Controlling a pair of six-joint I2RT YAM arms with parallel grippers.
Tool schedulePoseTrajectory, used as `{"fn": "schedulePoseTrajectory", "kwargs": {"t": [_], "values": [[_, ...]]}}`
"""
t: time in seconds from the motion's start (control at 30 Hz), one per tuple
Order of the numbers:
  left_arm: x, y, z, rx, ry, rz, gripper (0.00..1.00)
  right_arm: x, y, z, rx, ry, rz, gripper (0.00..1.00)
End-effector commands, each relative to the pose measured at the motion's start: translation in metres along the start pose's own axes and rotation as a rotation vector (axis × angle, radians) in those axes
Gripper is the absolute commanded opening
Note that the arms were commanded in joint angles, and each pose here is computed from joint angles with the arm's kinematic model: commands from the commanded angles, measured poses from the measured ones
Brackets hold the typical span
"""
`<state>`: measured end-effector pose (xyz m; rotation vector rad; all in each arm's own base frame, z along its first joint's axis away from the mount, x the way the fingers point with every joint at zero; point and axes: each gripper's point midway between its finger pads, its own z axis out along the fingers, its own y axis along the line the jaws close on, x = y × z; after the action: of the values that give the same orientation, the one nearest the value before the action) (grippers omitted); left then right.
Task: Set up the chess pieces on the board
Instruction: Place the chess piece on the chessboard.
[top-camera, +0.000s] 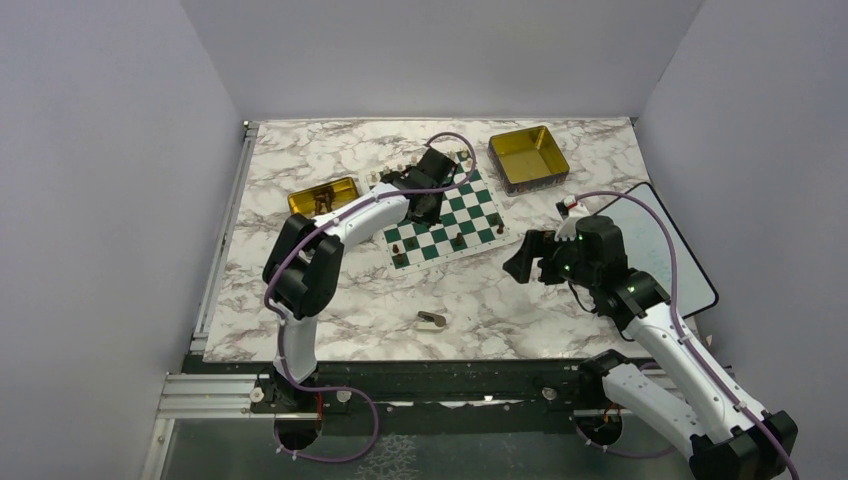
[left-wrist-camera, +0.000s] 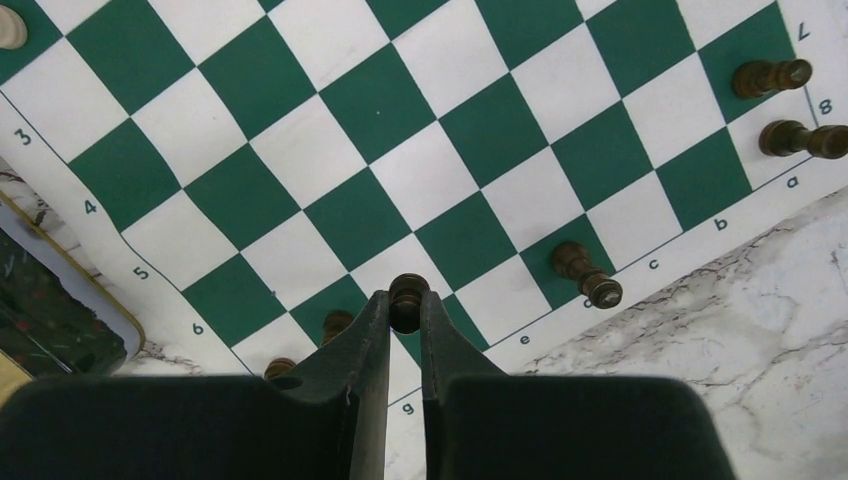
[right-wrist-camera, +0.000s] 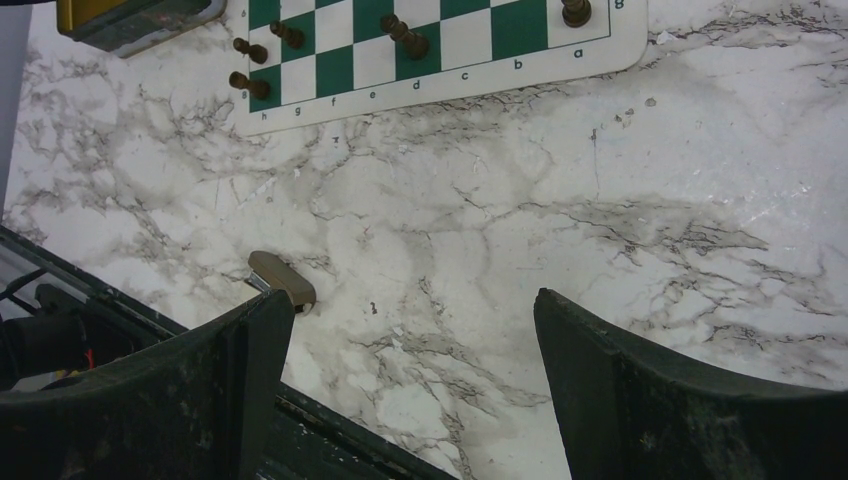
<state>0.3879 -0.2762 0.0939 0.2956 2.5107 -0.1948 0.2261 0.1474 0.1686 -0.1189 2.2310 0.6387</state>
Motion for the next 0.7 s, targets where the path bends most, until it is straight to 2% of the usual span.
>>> {"fn": "schedulePoseTrajectory", "kwargs": {"t": [0.0,0.67], "values": [[0.009,0.005,0.012,-0.028,0.005,-0.017,0.13,-0.003,-0.001,-0.003,0.008,-0.01,-0.008,0.96],[0.035,0.009,0.029,-0.025,0.053,-0.01,0.12,-0.005,0.0,-0.002,0.005,-0.007,-0.011,0.96]]}}
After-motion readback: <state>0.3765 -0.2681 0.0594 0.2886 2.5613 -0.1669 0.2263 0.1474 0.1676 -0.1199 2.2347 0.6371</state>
